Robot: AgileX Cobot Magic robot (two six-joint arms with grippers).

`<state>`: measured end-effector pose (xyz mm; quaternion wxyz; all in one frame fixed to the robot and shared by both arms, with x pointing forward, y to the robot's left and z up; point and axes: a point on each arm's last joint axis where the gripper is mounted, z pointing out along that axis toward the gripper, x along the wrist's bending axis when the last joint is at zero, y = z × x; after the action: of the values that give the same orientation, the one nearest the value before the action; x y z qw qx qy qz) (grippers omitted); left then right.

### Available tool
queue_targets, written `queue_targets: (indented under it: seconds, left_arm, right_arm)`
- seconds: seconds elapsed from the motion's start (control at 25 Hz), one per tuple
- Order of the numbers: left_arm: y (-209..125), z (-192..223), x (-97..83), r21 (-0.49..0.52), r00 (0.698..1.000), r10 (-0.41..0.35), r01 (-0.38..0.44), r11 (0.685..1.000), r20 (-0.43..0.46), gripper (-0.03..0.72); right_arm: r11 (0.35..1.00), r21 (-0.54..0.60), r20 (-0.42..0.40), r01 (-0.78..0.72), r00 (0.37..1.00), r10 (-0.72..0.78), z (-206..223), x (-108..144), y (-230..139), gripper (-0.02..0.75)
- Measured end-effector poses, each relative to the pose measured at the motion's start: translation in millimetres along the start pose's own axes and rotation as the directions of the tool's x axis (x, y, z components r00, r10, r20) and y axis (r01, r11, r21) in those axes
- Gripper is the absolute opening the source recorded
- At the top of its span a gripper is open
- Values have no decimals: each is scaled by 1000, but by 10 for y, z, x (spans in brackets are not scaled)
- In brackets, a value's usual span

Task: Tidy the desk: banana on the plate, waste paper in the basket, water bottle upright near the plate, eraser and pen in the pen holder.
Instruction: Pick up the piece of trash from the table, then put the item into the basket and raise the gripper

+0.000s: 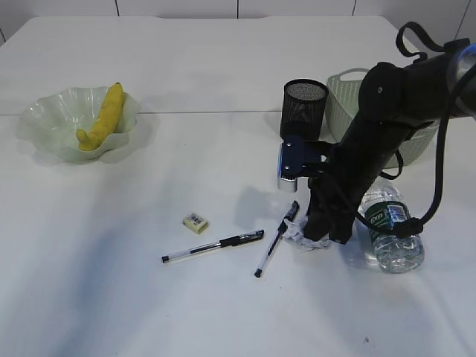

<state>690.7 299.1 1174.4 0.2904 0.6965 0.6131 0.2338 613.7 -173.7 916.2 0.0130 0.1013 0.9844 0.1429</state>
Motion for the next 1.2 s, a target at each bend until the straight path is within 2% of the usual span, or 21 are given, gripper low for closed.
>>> queue_targets:
  seconds: [0.12,0.36,0.52,0.92,1.08,1.2]
  left_arm:
    - [-6,0,1,7,1000,1,-1,1000,-1,343]
    - [-16,0,1,18,1000,1,-1,1000,-1,340]
    - [-18,0,0,20,1000,1,-1,1000,0,340]
    - [-33,-1,-2,36,1000,1,-1,999,2,307]
    - [-36,-1,-2,40,1000,1,-1,999,3,305]
    - [-38,-1,-3,42,1000,1,-1,999,3,305]
  right_arm:
    - [999,-1,0,-38,999,38,0,0,1,41]
    - [988,-2,-2,-154,988,154,-10,-4,8,29]
    - [970,-31,11,-241,970,242,-188,-112,136,25]
    - [942,-210,181,-263,936,302,-966,-498,575,23]
    - [914,-263,288,-308,879,380,-1139,-631,599,23]
    - [860,-331,316,-388,813,489,-1193,-731,534,23]
